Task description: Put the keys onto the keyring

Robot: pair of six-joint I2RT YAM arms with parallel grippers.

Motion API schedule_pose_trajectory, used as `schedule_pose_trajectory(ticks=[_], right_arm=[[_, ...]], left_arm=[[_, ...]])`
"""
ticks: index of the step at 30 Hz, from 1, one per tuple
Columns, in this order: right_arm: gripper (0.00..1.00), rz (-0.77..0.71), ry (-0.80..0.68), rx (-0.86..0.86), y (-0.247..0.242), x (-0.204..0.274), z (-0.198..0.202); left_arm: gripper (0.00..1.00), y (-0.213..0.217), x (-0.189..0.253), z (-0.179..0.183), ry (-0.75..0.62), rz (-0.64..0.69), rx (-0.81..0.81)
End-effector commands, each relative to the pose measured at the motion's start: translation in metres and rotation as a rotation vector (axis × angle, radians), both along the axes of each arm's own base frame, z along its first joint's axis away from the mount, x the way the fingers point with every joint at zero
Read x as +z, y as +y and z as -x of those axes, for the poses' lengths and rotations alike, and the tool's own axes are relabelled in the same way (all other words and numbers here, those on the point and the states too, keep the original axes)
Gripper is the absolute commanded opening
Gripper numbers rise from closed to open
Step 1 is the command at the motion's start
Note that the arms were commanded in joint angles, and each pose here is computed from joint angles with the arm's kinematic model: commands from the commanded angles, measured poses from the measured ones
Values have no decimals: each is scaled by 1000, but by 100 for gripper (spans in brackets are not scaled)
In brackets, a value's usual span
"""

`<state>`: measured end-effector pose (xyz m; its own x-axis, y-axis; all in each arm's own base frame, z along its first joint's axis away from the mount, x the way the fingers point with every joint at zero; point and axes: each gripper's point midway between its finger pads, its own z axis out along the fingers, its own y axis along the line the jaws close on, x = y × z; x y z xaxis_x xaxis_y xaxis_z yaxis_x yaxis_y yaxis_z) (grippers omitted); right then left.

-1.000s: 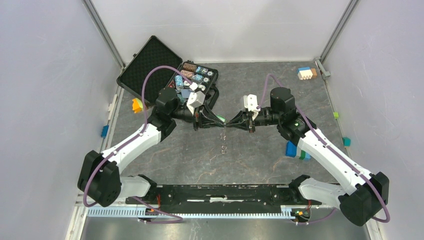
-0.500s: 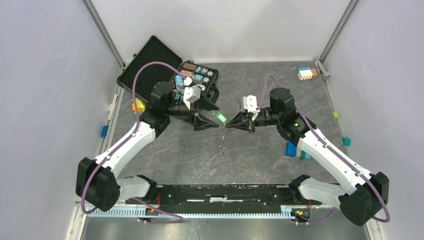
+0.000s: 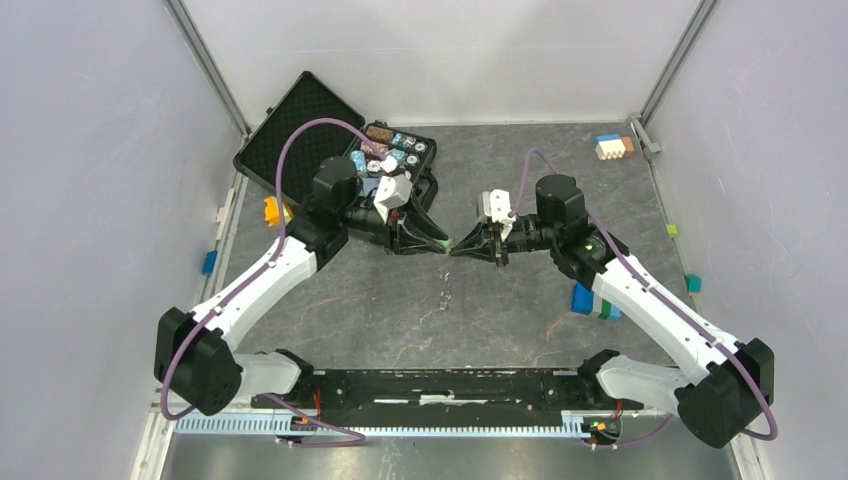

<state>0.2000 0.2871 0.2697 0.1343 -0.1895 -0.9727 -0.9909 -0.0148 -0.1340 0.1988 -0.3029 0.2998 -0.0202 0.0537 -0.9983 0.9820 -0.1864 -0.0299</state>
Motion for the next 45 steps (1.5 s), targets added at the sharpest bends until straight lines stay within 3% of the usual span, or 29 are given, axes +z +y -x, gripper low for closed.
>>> schedule_pose_trajectory(ticks=[1,7,16,24,45], right_arm=[[0,-57,-60,17,4,29,-2],[0,-58,-58,26,5,29,0],[0,-58,-62,26,4,28,1],[0,-55,-52,25,5,23,-1],[6,-14,-8,-19,4,-12,-7]], left_arm=[[38,-3,-5,7,-48,-29,-45],[37,-4,-18,6,-82,-63,-34],[24,-3,-20,5,-96,-68,-22],[2,-5,-20,3,-99,-69,-19],[2,-8,-13,-2,-122,-257,105]])
